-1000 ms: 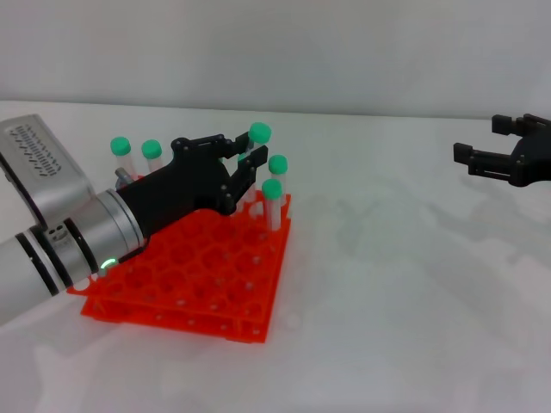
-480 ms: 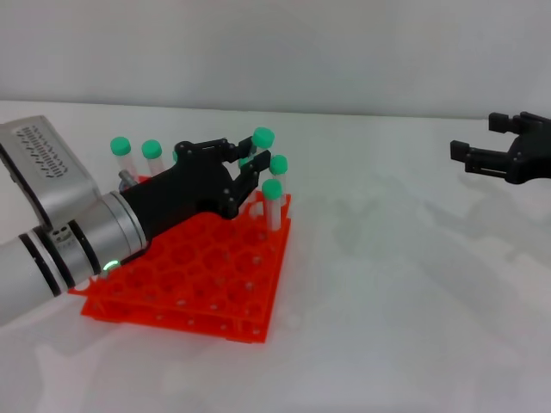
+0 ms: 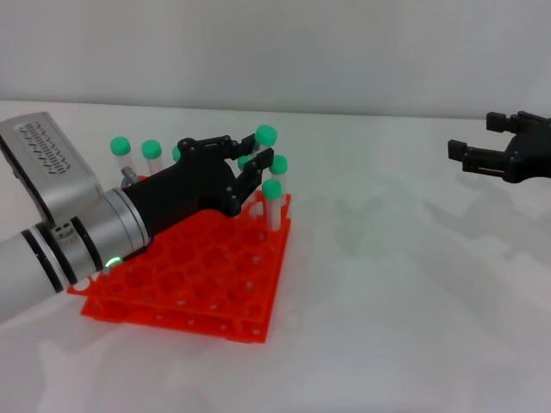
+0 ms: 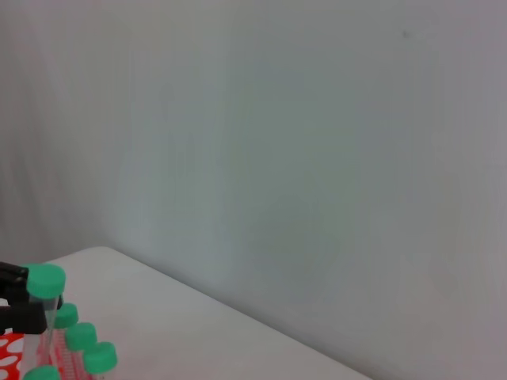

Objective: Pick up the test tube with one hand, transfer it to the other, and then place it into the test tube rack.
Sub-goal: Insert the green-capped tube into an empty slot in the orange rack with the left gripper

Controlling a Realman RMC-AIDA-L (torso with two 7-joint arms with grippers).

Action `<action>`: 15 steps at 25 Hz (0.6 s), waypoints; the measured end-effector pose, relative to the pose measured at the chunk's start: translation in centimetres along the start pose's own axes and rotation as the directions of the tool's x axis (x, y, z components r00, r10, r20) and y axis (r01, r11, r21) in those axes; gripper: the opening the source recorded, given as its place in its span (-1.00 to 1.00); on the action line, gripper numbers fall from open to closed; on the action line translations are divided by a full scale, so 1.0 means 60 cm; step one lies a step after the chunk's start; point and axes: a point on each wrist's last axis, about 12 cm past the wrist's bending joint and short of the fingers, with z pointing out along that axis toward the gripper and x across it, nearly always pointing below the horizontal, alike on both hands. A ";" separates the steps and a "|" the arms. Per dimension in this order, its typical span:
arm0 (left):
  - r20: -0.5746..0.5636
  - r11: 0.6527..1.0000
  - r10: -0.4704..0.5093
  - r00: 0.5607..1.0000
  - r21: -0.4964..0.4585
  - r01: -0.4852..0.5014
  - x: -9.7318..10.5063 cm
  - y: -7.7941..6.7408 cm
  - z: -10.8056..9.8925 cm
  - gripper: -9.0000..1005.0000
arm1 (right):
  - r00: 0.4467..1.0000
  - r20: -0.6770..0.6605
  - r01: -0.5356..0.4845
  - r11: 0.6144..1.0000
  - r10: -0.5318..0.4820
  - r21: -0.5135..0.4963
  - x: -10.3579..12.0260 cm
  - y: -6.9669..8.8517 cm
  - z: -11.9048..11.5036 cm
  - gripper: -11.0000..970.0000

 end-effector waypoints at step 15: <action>-0.009 1.000 -0.001 1.000 -0.009 0.001 0.002 0.001 -0.001 -0.49 | 1.000 0.002 0.002 1.000 -0.002 -0.002 -0.004 0.000 0.006 0.71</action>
